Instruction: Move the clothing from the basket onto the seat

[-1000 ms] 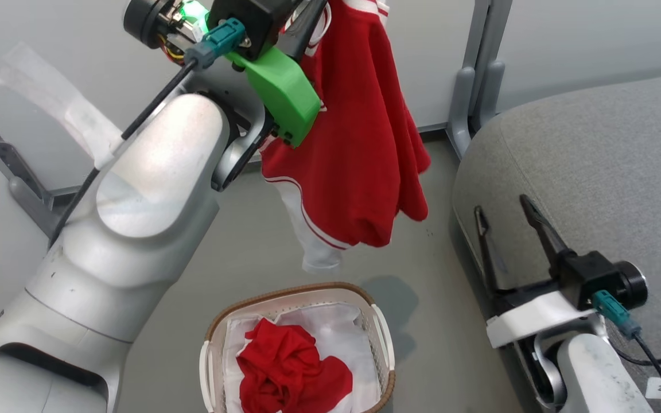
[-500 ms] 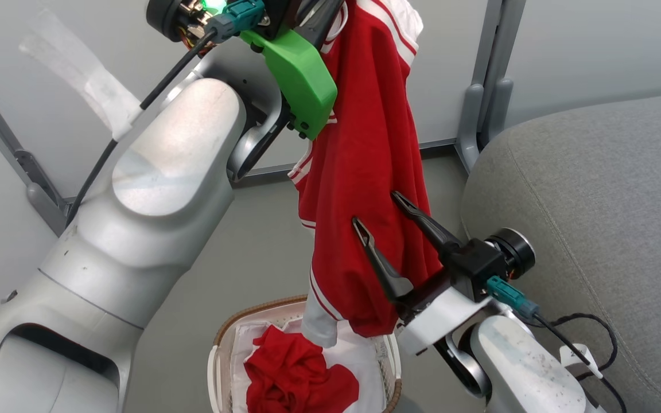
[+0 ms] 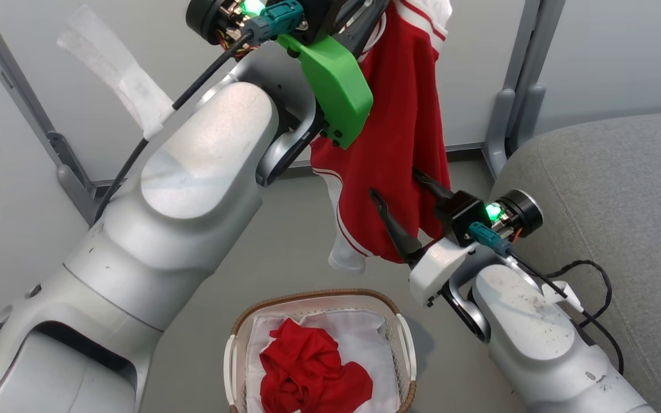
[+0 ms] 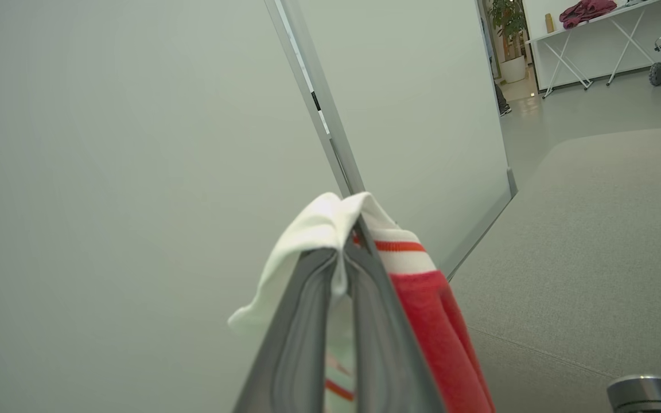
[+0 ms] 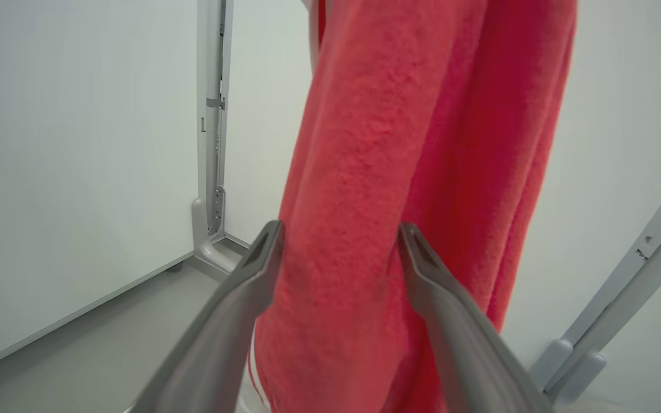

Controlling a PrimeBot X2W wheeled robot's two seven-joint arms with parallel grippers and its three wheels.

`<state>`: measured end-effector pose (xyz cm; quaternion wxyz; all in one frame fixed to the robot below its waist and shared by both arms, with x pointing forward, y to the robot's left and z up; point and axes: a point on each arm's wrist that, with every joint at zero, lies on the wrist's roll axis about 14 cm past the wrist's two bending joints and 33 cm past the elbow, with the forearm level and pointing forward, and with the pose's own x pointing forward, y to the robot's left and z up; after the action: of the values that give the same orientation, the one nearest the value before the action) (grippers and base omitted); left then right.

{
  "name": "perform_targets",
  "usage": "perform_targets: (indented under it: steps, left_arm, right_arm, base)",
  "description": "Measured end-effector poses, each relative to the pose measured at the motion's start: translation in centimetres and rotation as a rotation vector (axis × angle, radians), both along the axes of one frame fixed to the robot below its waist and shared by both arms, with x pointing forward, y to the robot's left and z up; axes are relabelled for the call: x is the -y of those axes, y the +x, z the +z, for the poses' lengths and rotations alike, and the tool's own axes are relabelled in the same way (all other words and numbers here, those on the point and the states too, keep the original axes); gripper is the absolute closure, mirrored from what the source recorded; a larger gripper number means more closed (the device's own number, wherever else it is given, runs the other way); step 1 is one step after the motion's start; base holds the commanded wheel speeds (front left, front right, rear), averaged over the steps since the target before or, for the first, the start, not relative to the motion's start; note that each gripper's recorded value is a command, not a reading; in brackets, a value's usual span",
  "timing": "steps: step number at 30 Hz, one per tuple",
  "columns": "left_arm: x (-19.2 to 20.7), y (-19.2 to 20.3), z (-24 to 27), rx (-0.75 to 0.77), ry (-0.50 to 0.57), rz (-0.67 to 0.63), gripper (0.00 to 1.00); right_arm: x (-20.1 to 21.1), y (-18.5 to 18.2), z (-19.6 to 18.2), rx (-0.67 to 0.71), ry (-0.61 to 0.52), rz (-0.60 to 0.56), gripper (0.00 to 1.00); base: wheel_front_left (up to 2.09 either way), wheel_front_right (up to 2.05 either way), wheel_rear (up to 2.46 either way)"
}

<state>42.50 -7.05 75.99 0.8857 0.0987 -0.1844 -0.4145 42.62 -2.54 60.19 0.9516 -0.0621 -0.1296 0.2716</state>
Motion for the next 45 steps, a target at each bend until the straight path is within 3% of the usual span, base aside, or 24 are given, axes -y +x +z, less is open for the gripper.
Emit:
perform_targets:
  steps: [8, 9, 10, 11, 22, 24, 26, 27, 39, 45]
  left_arm:
    - [-0.2, -0.3, 0.0, -0.005, -0.006, -0.007, 1.00]
    - [-0.3, -0.2, 0.0, -0.004, -0.006, -0.006, 1.00]
    - [-0.4, -0.2, 0.0, -0.005, -0.007, -0.006, 1.00]
    - [-0.5, -0.2, 0.0, -0.005, -0.008, -0.005, 1.00]
    - [-2.8, 1.8, -2.5, -0.081, -0.045, 0.062, 1.00]
    - [-3.5, 2.4, -3.3, -0.102, -0.061, 0.081, 0.62]
    - [-4.0, 2.7, -4.0, -0.125, -0.082, 0.092, 0.05]
    - [-4.2, 2.9, -4.4, -0.135, -0.097, 0.097, 0.00]
    - [-6.8, 3.5, -11.9, -0.274, -0.157, 0.166, 0.00]
    - [-6.1, 2.1, -16.5, -0.359, -0.162, 0.148, 0.00]
  right_arm:
    - [-0.5, 1.6, -0.5, -0.027, -0.040, 0.005, 0.00]
    - [-0.6, 1.7, -0.6, -0.032, -0.044, 0.006, 0.55]
    - [-0.7, 1.8, -0.7, -0.036, -0.045, 0.009, 0.69]
    - [-0.9, 1.9, -0.5, -0.034, -0.039, 0.013, 1.00]
    - [-0.5, 2.0, 0.9, -0.010, 0.008, 0.011, 1.00]
    - [-0.3, 2.0, 1.4, 0.004, 0.018, 0.008, 1.00]
    - [0.0, 1.9, 1.9, 0.015, 0.030, 0.003, 1.00]
    - [0.1, 1.9, 2.1, 0.020, 0.035, 0.000, 1.00]
    - [4.1, 2.6, 2.9, 0.045, 0.038, -0.115, 1.00]
    - [7.4, 3.1, 2.9, 0.048, 0.032, -0.212, 1.00]
  base:
    - [0.00, 0.00, 0.00]
    - [0.00, 0.00, 0.00]
    - [0.00, 0.00, 0.00]
    - [0.00, 0.00, 0.00]
    - [0.00, 0.00, 0.00]
    - [0.00, 0.00, 0.00]
    - [0.00, 0.00, 0.00]
    - [0.00, 0.00, 0.00]
    - [0.00, 0.00, 0.00]
    - [0.00, 0.00, 0.00]
